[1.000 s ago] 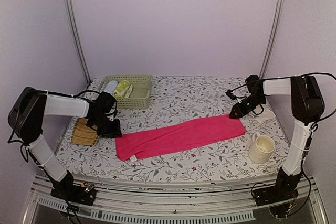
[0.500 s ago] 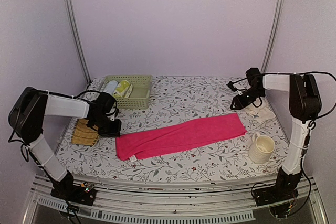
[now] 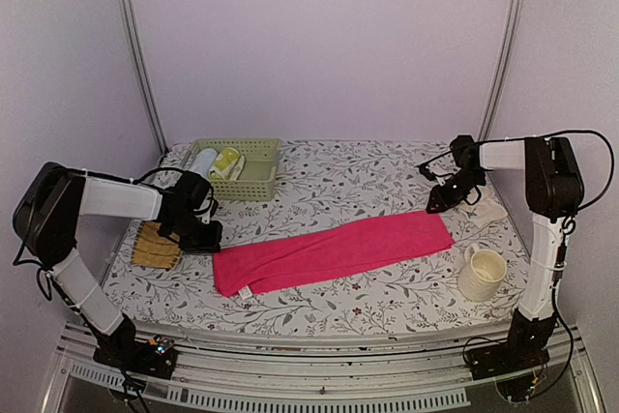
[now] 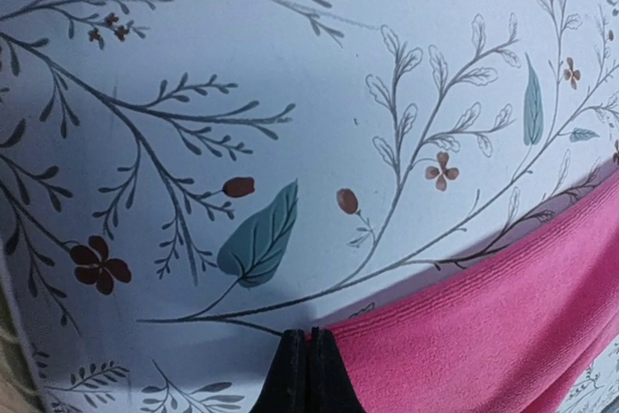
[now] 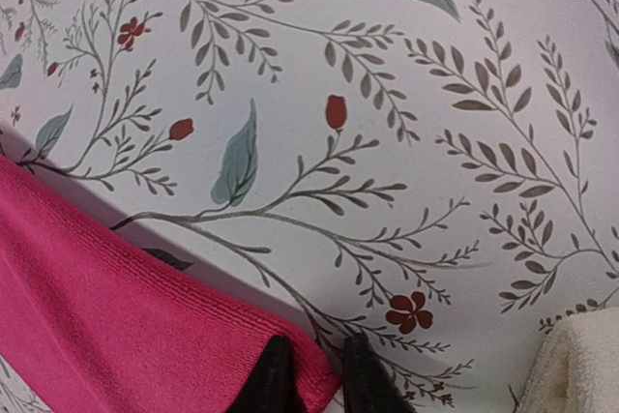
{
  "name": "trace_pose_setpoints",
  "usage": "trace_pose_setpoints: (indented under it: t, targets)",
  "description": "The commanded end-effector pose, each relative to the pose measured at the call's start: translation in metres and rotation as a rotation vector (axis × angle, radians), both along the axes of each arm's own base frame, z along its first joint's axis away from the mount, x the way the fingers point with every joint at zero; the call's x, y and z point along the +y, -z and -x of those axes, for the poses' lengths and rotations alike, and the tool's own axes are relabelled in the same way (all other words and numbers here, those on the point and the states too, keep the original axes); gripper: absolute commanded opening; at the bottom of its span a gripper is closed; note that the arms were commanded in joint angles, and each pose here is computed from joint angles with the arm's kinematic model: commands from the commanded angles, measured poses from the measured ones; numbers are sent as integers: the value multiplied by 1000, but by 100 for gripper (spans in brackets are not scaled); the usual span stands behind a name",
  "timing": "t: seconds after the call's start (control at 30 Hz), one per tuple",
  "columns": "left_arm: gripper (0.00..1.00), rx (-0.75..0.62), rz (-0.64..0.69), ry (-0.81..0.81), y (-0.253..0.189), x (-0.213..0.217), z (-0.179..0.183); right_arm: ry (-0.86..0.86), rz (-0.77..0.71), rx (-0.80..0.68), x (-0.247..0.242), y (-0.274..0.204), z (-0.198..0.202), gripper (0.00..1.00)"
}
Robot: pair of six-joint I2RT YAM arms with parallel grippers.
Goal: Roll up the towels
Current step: Pick up the towel from the center of the board.
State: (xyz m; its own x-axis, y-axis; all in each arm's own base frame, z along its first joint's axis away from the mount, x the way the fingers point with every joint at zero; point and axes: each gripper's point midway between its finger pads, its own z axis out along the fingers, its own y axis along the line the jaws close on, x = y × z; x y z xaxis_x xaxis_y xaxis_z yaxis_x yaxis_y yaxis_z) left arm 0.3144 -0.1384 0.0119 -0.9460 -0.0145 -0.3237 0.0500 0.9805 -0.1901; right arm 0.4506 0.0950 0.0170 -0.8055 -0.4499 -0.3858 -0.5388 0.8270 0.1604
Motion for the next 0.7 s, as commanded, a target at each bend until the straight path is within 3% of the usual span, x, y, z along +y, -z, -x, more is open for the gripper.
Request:
trace_pose_setpoints:
  t: [0.0, 0.17, 0.37, 0.67]
  targets:
    - [0, -17, -10, -7, -2, 7, -1, 13, 17, 57, -8, 18, 8, 5]
    - [0, -128, 20, 9, -27, 1, -19, 19, -54, -24, -11, -19, -8, 2]
    - [0, -420, 79, -10, -119, 4, -35, -10, -141, -256, -5, -120, -20, 2]
    - [0, -674, 160, -26, -213, 15, -14, -31, -210, -440, 0, -207, 4, 2]
